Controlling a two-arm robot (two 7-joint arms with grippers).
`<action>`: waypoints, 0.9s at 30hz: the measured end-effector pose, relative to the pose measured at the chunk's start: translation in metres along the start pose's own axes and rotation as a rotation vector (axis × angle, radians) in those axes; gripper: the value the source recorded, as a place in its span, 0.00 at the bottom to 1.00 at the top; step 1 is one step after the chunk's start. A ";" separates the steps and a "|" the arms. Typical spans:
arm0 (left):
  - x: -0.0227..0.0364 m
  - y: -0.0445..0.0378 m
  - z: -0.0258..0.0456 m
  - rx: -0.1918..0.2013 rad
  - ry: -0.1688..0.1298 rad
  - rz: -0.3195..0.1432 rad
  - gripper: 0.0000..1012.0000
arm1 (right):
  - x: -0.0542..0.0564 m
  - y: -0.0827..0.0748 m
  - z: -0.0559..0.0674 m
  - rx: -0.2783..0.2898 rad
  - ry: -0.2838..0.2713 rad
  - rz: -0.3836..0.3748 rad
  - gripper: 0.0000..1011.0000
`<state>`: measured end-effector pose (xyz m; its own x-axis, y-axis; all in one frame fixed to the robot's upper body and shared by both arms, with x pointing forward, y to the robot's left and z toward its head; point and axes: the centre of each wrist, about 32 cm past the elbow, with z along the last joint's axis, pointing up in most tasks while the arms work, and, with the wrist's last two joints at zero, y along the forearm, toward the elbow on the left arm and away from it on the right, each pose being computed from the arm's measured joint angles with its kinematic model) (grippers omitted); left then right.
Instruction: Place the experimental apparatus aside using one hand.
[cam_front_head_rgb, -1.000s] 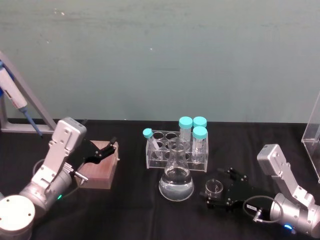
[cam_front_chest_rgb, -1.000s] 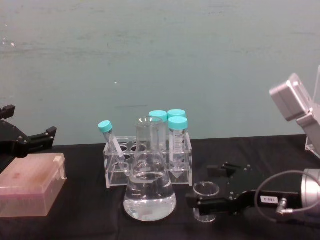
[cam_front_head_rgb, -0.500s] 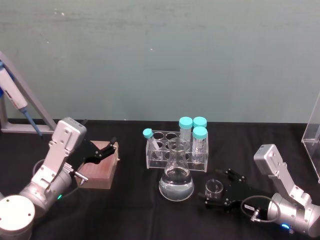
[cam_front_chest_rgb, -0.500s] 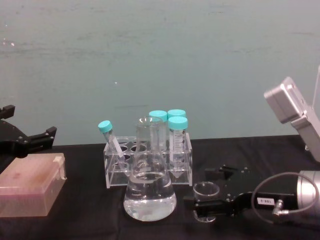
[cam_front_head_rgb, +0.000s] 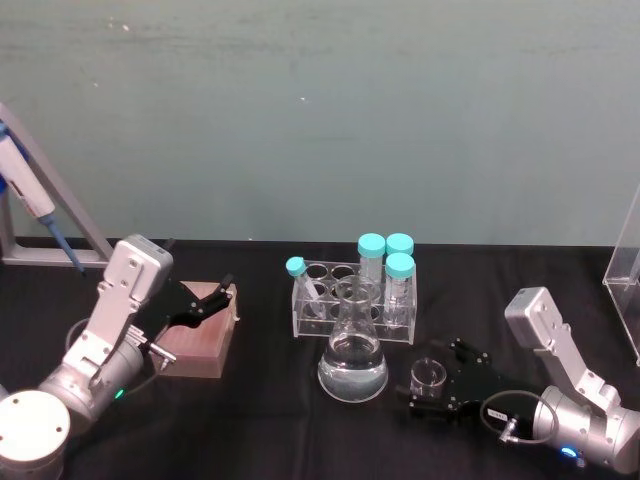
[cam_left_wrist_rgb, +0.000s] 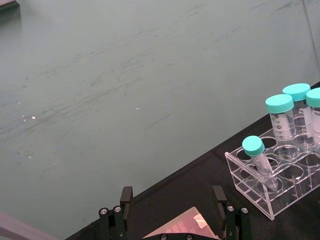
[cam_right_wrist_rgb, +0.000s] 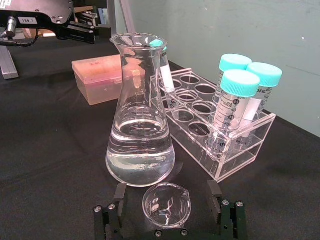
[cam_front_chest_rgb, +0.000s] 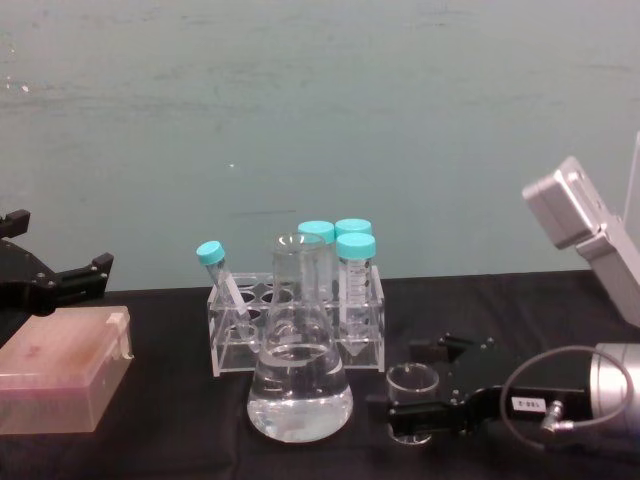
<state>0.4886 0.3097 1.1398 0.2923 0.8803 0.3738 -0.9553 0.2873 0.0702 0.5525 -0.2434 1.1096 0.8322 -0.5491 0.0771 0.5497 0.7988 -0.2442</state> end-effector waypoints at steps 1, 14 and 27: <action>0.0000 0.0000 0.0000 0.000 0.000 0.000 0.99 | 0.000 0.000 0.000 -0.001 0.000 0.000 0.99; 0.0000 0.0000 0.0000 0.000 0.000 0.000 0.99 | 0.000 0.002 -0.001 -0.007 0.001 -0.004 0.99; 0.0000 0.0000 0.0000 0.000 0.000 0.000 0.99 | 0.000 0.004 0.000 -0.010 0.001 -0.010 0.99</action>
<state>0.4886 0.3097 1.1398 0.2923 0.8803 0.3737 -0.9552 0.2873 0.0703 0.5550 -0.2402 1.1091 0.8264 -0.5576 0.0790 0.5577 0.7906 -0.2529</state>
